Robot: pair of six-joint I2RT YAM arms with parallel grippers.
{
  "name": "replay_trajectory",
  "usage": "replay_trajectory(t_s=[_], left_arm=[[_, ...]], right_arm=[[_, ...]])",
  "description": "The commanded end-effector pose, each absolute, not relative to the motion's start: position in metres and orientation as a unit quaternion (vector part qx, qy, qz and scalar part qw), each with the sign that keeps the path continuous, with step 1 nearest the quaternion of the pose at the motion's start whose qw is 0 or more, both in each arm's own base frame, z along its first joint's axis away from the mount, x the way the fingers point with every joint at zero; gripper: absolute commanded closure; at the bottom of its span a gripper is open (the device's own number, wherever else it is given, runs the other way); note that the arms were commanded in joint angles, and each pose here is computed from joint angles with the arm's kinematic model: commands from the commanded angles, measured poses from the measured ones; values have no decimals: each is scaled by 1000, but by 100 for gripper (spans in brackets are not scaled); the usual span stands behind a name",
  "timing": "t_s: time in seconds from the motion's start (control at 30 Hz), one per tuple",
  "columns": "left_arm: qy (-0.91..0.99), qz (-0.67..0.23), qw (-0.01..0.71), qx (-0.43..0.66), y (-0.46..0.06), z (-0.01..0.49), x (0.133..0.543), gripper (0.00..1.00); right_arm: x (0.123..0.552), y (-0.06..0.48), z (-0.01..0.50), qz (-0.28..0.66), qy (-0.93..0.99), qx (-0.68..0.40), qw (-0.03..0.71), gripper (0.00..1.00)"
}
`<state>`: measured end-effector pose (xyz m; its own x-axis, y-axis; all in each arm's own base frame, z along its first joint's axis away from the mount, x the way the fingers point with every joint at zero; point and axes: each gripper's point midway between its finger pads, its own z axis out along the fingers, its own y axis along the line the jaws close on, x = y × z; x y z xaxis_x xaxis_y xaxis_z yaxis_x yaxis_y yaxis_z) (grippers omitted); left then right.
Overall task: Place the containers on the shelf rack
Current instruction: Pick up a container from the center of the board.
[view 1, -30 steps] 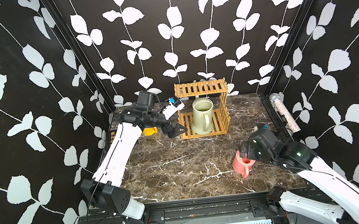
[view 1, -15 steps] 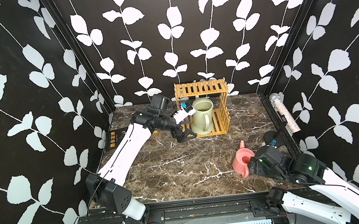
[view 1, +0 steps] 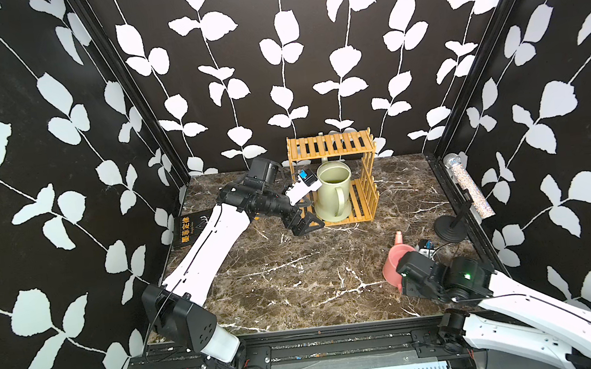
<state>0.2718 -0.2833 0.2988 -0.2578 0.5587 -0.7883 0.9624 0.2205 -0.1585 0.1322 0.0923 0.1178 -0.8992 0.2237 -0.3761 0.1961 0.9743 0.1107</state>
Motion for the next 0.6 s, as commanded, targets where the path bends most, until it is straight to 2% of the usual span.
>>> replay_trajectory(t_s=[0.0,0.57], left_arm=[[711,-331,321,532,-280,311,264,2],[711,-329,321,531,-280,310,266,1]], right_arm=[[144,100,118,41,969,104,221,39],[145,90,100,11,968,106,226,63]])
